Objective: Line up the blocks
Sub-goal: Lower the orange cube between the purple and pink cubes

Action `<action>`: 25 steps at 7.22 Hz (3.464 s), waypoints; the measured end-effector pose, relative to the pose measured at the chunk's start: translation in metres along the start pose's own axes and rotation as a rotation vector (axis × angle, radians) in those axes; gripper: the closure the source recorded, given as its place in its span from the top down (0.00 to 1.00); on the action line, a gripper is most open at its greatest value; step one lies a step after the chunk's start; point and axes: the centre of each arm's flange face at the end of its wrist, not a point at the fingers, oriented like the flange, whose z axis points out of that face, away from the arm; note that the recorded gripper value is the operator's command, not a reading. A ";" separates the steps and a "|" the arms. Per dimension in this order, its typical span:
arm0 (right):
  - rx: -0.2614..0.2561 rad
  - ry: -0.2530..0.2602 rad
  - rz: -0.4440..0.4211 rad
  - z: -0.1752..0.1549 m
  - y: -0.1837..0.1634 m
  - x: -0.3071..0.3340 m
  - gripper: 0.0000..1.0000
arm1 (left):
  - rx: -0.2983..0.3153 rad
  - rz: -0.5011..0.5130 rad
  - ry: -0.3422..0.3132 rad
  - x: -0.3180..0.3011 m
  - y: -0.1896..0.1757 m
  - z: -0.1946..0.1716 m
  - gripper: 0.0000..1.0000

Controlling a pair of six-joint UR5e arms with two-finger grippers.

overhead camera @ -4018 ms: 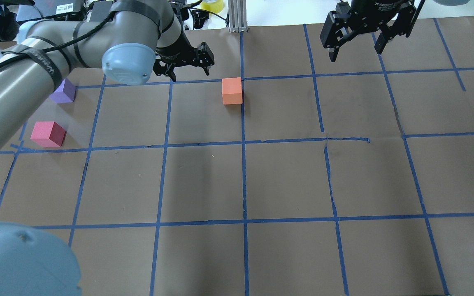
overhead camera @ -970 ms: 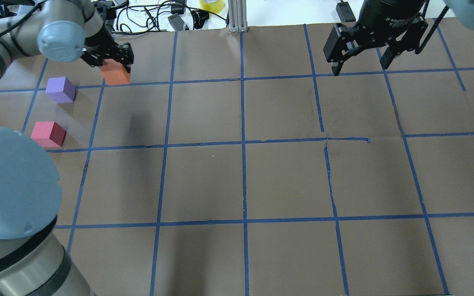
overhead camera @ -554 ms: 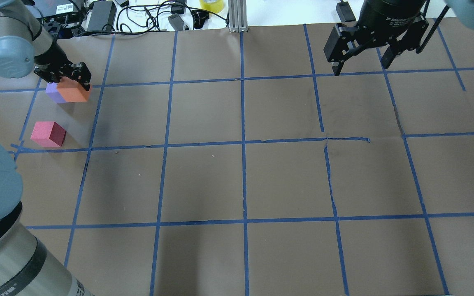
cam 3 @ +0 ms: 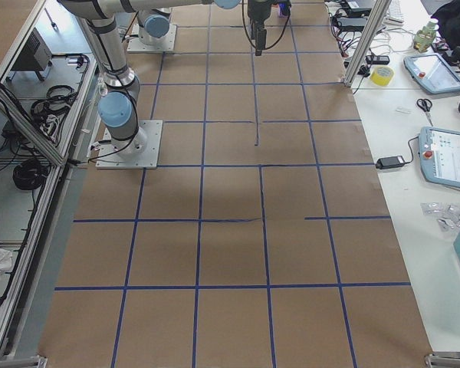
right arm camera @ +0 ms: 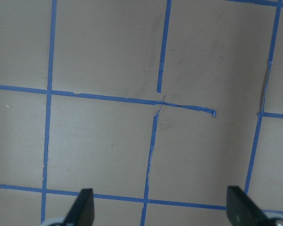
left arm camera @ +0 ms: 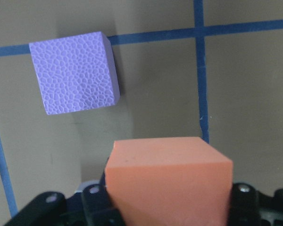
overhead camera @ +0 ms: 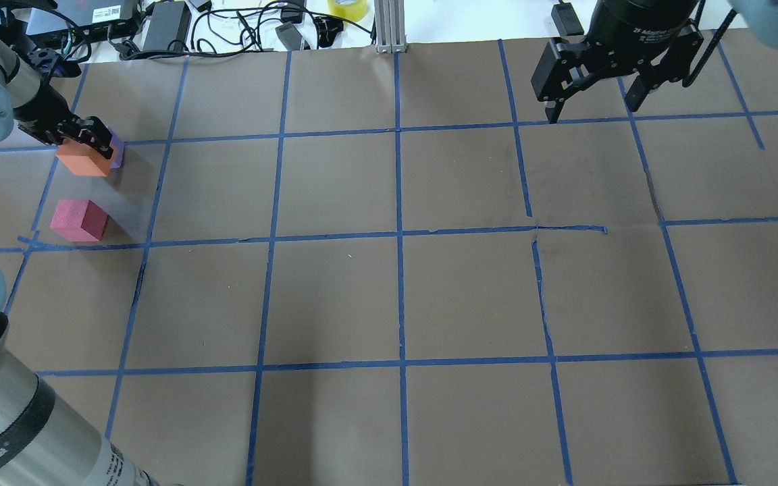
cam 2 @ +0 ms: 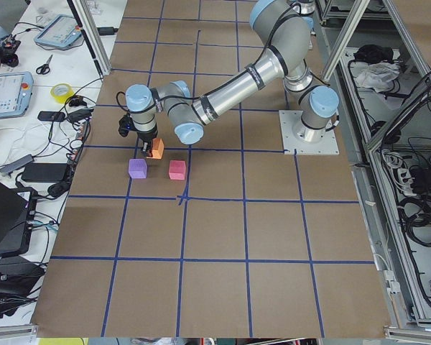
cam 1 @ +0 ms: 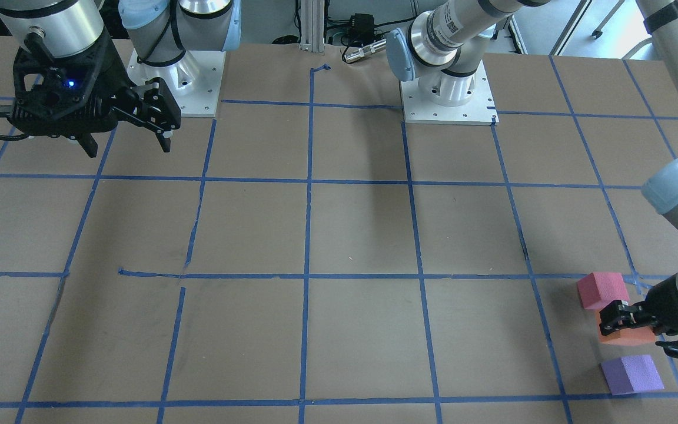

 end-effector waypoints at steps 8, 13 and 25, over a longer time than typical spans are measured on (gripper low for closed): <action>0.005 -0.002 0.002 0.000 -0.001 0.001 1.00 | -0.013 -0.112 0.014 -0.030 0.019 0.038 0.00; 0.013 -0.002 0.002 0.000 -0.003 0.001 1.00 | 0.020 -0.113 0.000 -0.037 0.028 0.050 0.00; 0.020 0.004 -0.002 0.001 -0.005 0.002 1.00 | 0.031 -0.103 0.040 -0.041 0.031 0.064 0.04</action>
